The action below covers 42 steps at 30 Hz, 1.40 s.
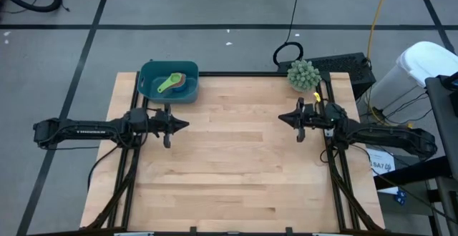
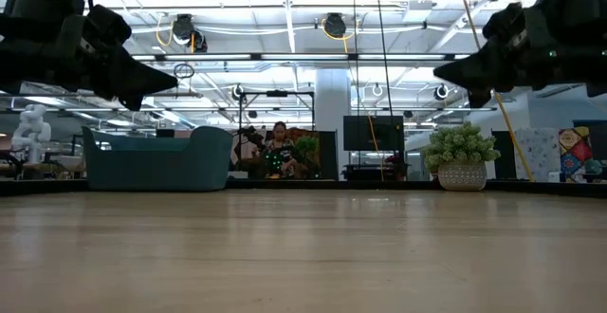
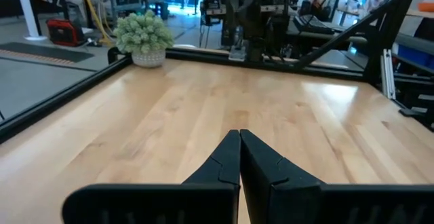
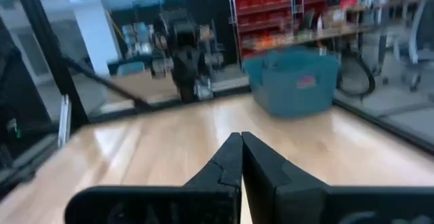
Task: Nest measuring cups in basket
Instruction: Return to Home position
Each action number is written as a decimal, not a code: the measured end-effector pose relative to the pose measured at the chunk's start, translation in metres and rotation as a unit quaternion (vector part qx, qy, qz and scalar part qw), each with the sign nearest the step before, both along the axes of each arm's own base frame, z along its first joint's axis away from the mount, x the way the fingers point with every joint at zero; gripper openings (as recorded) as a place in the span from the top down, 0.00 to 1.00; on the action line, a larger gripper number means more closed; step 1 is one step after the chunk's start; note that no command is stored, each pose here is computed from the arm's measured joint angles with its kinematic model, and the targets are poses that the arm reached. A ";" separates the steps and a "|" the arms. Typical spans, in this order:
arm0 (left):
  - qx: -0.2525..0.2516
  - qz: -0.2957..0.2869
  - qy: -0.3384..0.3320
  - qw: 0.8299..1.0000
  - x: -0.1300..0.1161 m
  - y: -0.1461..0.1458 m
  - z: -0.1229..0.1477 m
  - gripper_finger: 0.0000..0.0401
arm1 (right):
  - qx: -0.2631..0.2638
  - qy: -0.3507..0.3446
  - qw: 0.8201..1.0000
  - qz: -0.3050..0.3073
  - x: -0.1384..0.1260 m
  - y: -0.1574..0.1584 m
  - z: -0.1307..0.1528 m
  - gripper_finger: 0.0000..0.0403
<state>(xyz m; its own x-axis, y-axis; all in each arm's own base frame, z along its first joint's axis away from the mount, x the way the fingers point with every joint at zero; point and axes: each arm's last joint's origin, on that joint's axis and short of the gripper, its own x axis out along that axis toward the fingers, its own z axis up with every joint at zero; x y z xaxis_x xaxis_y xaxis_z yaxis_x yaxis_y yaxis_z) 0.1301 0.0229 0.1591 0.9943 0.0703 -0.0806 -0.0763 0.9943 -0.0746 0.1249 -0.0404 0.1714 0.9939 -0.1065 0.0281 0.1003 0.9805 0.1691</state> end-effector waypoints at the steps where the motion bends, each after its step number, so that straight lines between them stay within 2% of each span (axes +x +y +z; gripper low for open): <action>1: 0.001 0.000 0.001 1.000 0.000 0.000 0.000 0.99 | -0.002 0.008 1.000 -0.001 0.000 0.000 -0.002 1.00; 9: 0.015 0.003 0.016 1.000 0.000 0.000 -0.003 0.99 | -0.014 0.023 1.000 -0.002 0.001 -0.004 -0.005 1.00; 21: 0.044 0.003 -0.011 0.999 0.000 0.001 0.003 0.95 | -0.057 -0.083 0.995 0.028 -0.003 -0.005 0.017 1.00; 26: 0.065 0.004 -0.053 0.997 0.000 0.001 0.011 0.99 | -0.077 -0.121 0.989 0.024 -0.005 -0.005 0.025 1.00; 30: 0.073 0.013 -0.093 0.993 0.000 0.001 0.020 0.98 | -0.094 -0.167 0.981 0.024 -0.008 -0.004 0.034 1.00; 35: 0.047 0.055 -0.100 0.992 -0.001 0.003 0.021 0.95 | -0.093 -0.196 0.976 0.028 -0.011 -0.002 0.040 1.00; 39: 0.049 0.058 -0.165 0.983 -0.003 0.003 0.033 0.99 | -0.095 -0.241 0.965 0.035 -0.016 0.000 0.048 1.00; 42: 0.043 0.058 -0.175 0.982 -0.004 0.002 0.035 0.98 | -0.083 -0.264 0.960 0.045 -0.018 0.001 0.052 1.00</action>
